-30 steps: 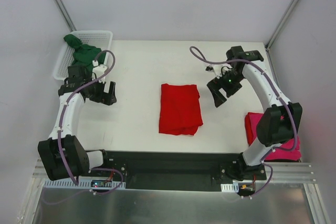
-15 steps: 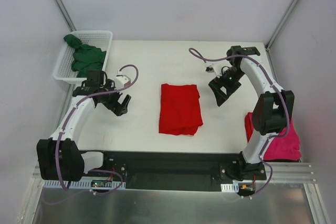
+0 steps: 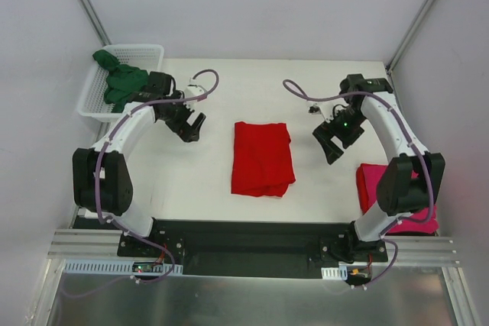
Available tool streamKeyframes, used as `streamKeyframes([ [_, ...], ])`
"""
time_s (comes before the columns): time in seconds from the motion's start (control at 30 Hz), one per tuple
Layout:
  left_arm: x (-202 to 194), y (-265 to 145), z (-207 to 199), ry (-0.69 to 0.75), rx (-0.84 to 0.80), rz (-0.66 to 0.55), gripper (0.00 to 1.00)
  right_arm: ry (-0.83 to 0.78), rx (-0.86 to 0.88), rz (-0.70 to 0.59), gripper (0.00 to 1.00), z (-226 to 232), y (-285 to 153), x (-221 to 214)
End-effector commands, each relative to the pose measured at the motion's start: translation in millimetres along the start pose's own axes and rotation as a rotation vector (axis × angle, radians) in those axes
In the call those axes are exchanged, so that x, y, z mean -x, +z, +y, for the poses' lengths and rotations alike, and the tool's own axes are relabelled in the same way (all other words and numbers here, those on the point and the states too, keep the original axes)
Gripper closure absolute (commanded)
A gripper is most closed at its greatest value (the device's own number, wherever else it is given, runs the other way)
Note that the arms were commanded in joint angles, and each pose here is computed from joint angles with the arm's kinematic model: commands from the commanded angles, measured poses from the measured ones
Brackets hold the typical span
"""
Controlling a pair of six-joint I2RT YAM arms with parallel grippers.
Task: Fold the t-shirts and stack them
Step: Put the neatly folded tshirt into the corner of the board with the right arm
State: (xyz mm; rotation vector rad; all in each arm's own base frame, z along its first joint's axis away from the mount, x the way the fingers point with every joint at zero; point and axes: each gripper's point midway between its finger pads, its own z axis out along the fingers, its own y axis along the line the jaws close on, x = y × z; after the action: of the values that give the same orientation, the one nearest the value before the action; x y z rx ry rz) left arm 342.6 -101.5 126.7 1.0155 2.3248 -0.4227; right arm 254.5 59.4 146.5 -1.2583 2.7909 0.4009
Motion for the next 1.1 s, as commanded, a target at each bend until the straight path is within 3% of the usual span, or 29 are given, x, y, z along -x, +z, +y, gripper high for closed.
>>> streamKeyframes([
  [0.0,13,11,-3,-0.079,-0.056,-0.014,0.01,0.025,0.002,0.108,0.04,33,-30,-56],
  [0.17,18,19,-9,-0.065,-0.060,-0.023,0.01,0.000,-0.045,0.151,0.04,35,-28,-77],
  [0.4,51,45,-69,0.254,-0.101,-0.011,0.01,-0.013,-0.210,0.136,0.04,11,-38,-108],
  [0.57,88,66,-104,0.389,-0.144,-0.029,0.01,0.170,-0.225,0.162,0.04,-11,-39,-139],
  [0.73,98,103,-117,0.493,-0.176,0.006,0.01,0.310,-0.253,0.175,0.04,-27,-30,-169],
  [0.97,113,146,-129,0.546,-0.190,0.035,0.00,0.383,-0.311,0.052,0.04,-22,0,-189],
  [1.07,114,154,-147,0.606,-0.179,0.057,0.01,0.380,-0.435,-0.047,0.04,-29,4,-189],
])
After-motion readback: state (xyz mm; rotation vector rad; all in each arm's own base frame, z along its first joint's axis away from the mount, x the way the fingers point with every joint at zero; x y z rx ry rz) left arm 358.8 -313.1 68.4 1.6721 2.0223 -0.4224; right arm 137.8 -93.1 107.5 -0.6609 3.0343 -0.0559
